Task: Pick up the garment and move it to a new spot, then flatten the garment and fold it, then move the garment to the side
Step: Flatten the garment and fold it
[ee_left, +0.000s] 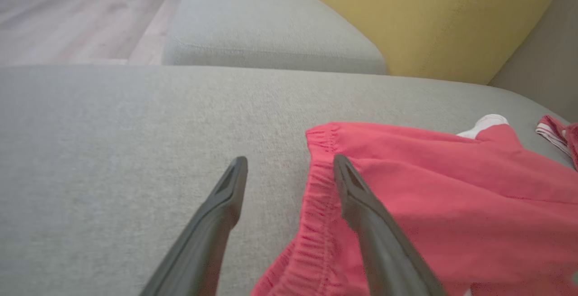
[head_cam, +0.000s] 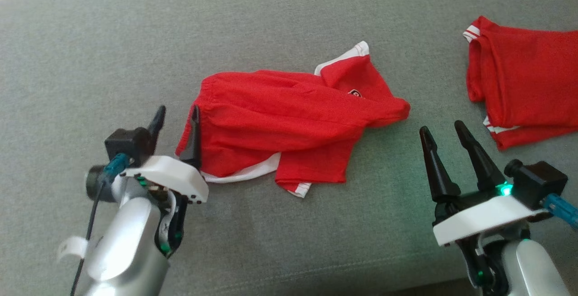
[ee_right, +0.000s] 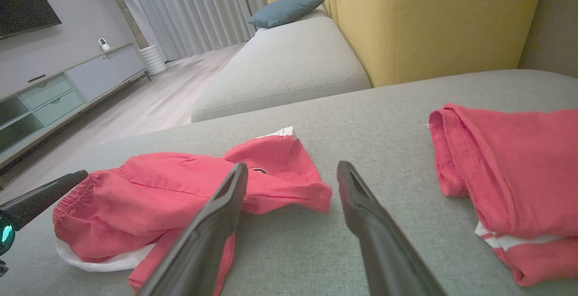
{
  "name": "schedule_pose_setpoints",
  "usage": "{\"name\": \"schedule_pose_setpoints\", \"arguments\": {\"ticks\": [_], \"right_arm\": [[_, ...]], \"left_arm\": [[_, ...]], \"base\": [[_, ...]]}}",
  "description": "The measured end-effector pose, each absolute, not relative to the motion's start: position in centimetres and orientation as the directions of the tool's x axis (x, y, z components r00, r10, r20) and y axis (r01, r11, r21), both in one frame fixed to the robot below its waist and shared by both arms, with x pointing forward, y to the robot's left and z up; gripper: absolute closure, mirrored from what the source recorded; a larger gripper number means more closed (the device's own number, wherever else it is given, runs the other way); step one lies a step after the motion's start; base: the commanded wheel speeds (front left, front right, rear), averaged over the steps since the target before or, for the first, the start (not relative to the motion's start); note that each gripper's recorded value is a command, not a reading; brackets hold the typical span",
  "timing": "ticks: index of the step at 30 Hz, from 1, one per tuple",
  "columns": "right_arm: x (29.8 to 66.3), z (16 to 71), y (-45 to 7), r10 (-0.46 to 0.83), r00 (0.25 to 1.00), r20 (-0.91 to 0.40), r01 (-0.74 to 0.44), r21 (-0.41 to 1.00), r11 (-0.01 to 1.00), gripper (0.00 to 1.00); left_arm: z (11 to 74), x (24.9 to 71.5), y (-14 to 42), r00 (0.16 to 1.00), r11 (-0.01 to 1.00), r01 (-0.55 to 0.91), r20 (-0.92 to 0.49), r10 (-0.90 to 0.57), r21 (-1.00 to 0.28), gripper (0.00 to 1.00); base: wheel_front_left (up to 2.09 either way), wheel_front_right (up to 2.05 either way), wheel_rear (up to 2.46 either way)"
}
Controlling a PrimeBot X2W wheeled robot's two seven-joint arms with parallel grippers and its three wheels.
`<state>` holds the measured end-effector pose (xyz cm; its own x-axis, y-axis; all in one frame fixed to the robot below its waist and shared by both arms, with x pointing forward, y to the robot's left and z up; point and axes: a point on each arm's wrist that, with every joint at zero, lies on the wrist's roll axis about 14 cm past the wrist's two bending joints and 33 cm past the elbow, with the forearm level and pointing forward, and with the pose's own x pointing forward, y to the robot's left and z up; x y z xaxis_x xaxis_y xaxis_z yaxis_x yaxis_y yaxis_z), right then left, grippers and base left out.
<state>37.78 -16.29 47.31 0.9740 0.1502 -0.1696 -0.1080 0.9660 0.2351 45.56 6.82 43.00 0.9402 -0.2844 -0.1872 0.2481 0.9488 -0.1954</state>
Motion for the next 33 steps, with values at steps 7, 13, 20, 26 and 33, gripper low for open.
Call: {"name": "schedule_pose_setpoints", "arguments": {"ticks": [7, 13, 20, 26, 33], "right_arm": [[38.5, 49.1, -15.2, 0.191, 0.975, -0.116, -0.166, 0.201, 0.965, 0.00], [38.4, 49.7, -14.3, 0.233, 0.966, -0.110, -0.214, 0.156, 0.964, 0.00], [38.3, 50.3, -13.5, 0.258, 0.961, -0.100, -0.241, 0.149, 0.959, 0.00], [37.8, 49.9, -13.5, 0.258, 0.959, -0.118, -0.239, 0.152, 0.959, 0.00], [36.6, 47.0, -10.9, 0.362, 0.895, -0.260, -0.342, 0.123, 0.932, 0.00]], "left_arm": [[46.4, 44.9, 9.8, 0.982, 0.982, 0.179, -0.057, -0.183, -0.065, 0.00], [49.4, 42.4, 11.8, 0.991, 0.992, 0.125, 0.042, -0.124, -0.013, 0.00], [48.7, 39.3, 13.1, 0.996, 0.996, 0.087, 0.014, -0.087, -0.011, 0.00], [49.4, 39.3, 13.0, 0.995, 0.996, 0.090, 0.036, -0.090, -0.011, 0.00], [49.3, 39.4, 12.9, 0.995, 0.995, 0.096, 0.032, -0.096, -0.014, 0.00]], "base": [[0.00, 0.00, 0.00], [0.00, 0.00, 0.00], [0.00, 0.00, 0.00], [0.00, 0.00, 0.00], [0.00, 0.00, 0.00]]}}
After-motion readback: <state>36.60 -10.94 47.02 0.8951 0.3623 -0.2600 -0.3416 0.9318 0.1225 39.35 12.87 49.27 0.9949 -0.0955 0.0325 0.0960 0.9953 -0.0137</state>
